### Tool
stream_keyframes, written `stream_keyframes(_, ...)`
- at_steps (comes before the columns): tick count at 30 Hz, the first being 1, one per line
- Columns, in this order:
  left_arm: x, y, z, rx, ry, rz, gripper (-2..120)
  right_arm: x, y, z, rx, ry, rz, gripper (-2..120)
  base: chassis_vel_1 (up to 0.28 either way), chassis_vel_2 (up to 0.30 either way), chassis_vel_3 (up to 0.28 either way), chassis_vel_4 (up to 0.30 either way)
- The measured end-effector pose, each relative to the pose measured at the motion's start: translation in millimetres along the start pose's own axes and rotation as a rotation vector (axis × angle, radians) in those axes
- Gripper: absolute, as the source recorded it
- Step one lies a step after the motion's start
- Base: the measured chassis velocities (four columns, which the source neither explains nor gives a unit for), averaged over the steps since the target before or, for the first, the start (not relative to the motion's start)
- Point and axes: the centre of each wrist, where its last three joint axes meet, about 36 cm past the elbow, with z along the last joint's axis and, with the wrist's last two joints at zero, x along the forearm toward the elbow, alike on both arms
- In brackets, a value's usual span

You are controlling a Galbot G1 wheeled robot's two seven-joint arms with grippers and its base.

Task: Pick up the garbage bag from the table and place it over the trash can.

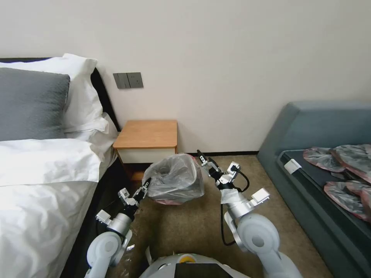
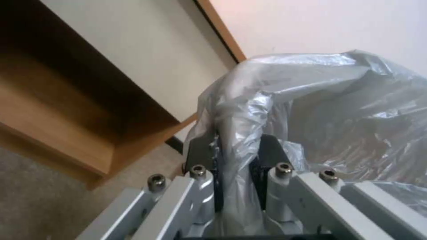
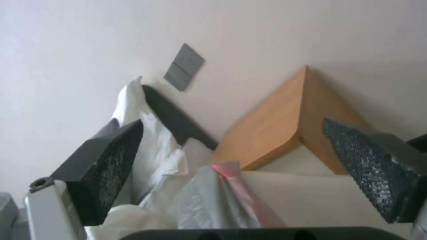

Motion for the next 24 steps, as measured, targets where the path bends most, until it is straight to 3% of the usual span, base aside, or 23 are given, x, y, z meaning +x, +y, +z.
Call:
stream_keyframes(8,3.2,11.9,5.5,0.070,-0.028,0.066,9,-3.7,-11.7,20.0,-0.083,0.007,-0.071,100,0.000,0.000,0.000,0.000)
stream_keyframes(21,-0.8,11.8,11.6,0.098,-0.056,0.076,9,-5.1,-14.5,32.5,-0.111,0.014,-0.105,99,0.000,0.000,0.000,0.000)
stream_keyframes(24,-1.8,11.8,10.8,0.095,-0.060,0.078,9,-5.0,-14.0,33.0,-0.106,0.015,-0.107,94,0.000,0.000,0.000,0.000)
